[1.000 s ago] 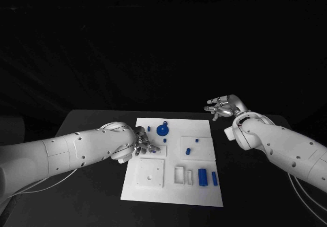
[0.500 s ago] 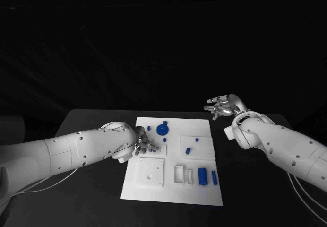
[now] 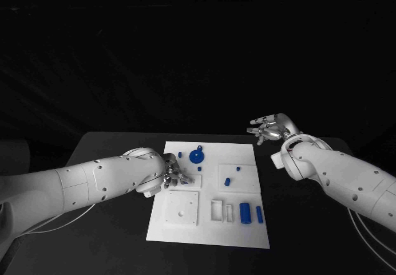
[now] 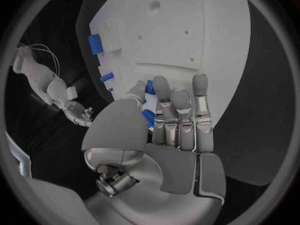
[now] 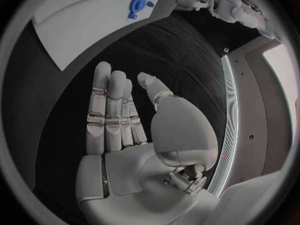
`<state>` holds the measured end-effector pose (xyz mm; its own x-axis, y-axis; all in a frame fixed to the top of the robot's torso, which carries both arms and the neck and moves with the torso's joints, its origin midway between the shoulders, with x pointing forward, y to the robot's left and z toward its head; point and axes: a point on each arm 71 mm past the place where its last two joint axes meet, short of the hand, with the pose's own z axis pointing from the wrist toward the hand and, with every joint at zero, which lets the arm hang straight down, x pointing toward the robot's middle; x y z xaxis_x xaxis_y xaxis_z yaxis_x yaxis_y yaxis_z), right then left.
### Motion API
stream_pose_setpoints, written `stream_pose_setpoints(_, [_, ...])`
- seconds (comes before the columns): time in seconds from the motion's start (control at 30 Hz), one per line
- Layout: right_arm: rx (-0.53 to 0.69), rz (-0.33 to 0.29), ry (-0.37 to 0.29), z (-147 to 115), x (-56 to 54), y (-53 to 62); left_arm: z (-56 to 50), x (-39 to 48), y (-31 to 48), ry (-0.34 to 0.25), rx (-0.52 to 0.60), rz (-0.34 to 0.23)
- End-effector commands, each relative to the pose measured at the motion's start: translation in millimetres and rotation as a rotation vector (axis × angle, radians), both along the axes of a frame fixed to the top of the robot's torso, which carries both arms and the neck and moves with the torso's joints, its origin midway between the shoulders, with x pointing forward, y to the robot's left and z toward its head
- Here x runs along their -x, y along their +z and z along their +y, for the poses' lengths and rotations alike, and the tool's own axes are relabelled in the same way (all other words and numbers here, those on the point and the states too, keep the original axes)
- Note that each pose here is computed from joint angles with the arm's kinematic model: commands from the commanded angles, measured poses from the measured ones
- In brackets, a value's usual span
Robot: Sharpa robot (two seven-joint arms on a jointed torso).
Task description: Assemble the parts on the task board
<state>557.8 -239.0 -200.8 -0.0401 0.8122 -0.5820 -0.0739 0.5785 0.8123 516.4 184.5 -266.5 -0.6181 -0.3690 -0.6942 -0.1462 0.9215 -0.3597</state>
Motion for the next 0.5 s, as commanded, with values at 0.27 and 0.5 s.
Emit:
stream_pose_setpoints(0.27, [-0.002,0.007,0.012,1.9,0.6,-2.3,-3.4,2.2,-1.9,-0.019,0.027,0.022])
stream_pose_setpoints(0.5, [-0.002,0.009,0.012,1.7,0.8,-3.0,-3.6,2.9,-1.1,-0.012,0.054,0.010])
